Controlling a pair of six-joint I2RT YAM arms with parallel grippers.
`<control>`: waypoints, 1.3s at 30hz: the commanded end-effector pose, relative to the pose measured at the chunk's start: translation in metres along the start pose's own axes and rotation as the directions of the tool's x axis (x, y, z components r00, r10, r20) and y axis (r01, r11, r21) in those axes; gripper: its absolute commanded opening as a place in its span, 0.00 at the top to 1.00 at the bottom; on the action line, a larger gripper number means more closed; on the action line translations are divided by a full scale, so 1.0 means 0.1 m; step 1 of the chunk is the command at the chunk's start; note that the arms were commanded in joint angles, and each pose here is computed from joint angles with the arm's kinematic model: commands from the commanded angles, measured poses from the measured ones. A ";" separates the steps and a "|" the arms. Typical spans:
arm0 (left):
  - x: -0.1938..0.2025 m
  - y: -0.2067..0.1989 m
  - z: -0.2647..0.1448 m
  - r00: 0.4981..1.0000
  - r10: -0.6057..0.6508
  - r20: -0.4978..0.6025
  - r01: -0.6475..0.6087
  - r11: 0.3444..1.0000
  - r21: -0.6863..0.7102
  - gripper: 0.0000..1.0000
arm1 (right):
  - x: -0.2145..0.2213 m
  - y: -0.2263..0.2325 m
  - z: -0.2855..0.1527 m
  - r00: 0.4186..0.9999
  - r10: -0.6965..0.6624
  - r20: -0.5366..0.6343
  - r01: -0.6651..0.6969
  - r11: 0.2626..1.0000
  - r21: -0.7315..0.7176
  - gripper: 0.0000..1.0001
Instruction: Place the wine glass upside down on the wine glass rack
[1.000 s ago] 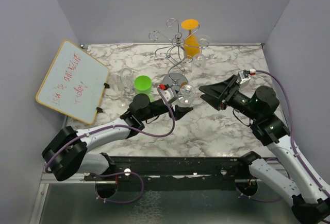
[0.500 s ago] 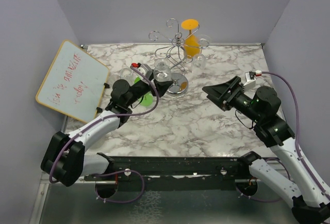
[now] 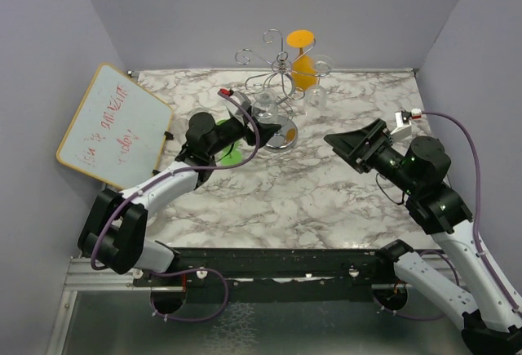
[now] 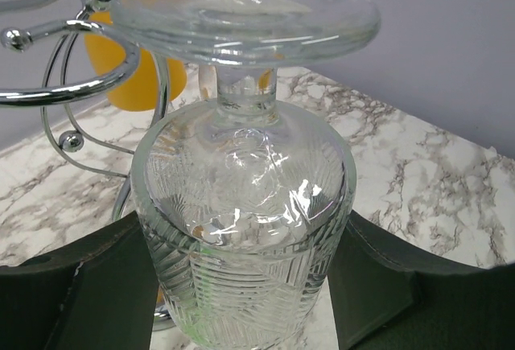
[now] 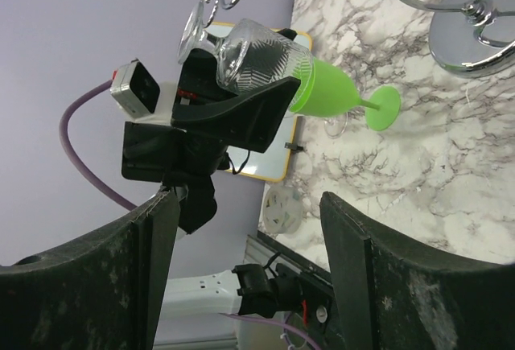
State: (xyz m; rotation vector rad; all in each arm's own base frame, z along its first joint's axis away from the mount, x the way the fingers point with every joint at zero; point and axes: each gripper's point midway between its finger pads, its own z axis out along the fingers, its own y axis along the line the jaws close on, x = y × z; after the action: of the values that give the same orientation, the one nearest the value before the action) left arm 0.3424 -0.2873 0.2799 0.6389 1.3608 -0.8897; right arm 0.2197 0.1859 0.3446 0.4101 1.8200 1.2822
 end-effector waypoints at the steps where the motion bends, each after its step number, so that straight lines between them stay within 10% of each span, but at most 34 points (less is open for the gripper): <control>1: -0.26 0.07 0.11 0.997 0.048 0.062 -0.048 0.999 -0.013 0.90 | -0.05 -0.02 -0.02 0.999 -0.027 0.023 0.026 0.999 0.023 0.25; 39: -0.29 0.73 0.21 0.988 0.121 0.091 -0.086 0.944 -0.319 0.91 | -0.12 0.15 -0.10 0.996 -0.072 0.047 0.073 0.997 -0.028 0.25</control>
State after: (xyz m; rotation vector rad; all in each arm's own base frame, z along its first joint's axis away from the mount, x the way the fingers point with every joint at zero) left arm 0.4104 -0.2770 0.2639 0.4929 1.4422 -0.6591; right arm 0.2178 0.1812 0.3542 0.3582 1.7920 1.2408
